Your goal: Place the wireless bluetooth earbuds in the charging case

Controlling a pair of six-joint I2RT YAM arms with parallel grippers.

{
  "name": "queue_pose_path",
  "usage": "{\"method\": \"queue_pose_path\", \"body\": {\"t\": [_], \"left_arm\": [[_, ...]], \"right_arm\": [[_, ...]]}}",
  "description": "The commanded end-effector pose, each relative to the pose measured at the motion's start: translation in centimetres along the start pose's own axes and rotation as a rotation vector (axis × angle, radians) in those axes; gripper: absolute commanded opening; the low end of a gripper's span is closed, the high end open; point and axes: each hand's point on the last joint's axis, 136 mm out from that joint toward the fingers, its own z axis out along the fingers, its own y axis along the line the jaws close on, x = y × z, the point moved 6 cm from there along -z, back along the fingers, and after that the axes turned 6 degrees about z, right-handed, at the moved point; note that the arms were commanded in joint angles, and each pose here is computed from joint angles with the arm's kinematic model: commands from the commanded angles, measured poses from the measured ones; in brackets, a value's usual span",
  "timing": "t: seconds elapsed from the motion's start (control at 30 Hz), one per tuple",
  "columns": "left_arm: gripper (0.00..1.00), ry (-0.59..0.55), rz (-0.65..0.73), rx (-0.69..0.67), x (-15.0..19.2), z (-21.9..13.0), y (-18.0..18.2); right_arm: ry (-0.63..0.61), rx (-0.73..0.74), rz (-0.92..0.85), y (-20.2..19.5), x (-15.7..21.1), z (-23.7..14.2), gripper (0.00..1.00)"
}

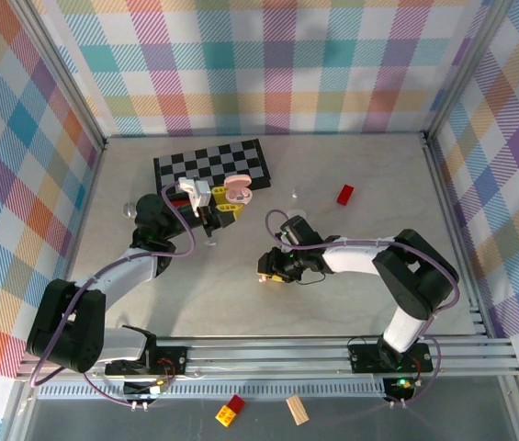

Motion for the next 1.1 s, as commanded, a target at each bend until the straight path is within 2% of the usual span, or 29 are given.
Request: {"method": "queue_pose_path", "body": {"t": [0.0, 0.43, 0.77, 1.07], "left_arm": [[0.35, -0.017, 0.045, 0.041, -0.7, -0.1, -0.9], [0.35, -0.011, 0.041, 0.041, -0.6, -0.1, -0.9], [0.34, -0.003, 0.039, 0.043, -0.5, -0.1, -0.9], [0.35, 0.005, 0.037, 0.043, -0.4, -0.1, -0.9]], "right_arm": [[0.009, -0.01, -0.015, 0.6, -0.3, 0.4, 0.38], [0.018, 0.015, -0.044, 0.6, -0.9, 0.8, 0.34], [-0.013, 0.032, -0.076, 0.7, -1.6, 0.7, 0.34], [0.012, 0.027, -0.085, 0.5, -1.9, 1.8, 0.34]]}}
